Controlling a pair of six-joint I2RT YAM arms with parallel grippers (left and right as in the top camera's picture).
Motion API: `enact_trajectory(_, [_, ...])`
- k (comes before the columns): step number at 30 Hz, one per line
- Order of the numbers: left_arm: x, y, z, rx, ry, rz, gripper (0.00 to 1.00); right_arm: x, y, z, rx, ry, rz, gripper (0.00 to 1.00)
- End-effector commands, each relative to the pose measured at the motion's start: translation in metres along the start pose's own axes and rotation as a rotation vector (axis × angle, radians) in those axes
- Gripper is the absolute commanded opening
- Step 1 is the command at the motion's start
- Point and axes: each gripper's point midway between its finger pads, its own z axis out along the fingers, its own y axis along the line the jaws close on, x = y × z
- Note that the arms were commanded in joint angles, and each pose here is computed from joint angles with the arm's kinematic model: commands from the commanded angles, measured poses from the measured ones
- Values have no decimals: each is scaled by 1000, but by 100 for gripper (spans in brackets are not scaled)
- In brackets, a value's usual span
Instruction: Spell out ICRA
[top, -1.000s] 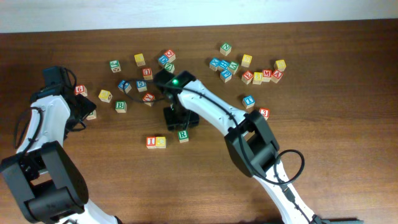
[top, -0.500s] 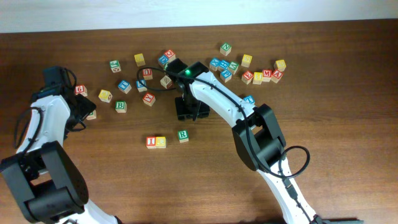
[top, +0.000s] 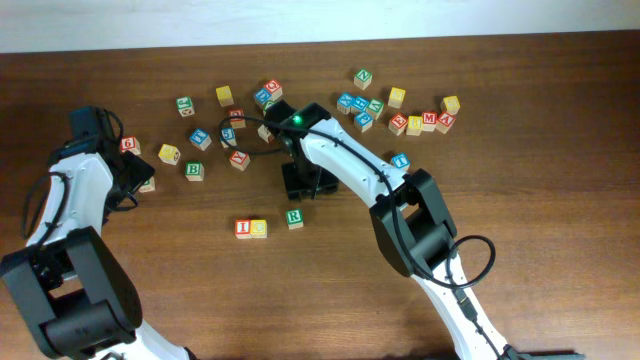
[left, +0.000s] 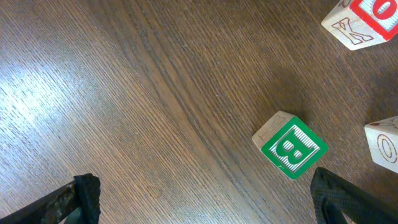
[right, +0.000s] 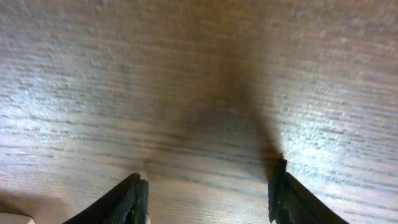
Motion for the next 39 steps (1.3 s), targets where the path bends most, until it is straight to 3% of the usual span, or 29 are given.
enact_trajectory(1, [-3,2,-7,6,-16,-9,99,16,0,17,40,62,-16,54])
enact_trajectory(24, [-3,2,-7,6,-16,-9,99,31,-28,12,177,112,-13,54])
enact_trajectory(39, [-3,2,-7,6,-16,-9,99,53,-1,13,120,174,-49,55])
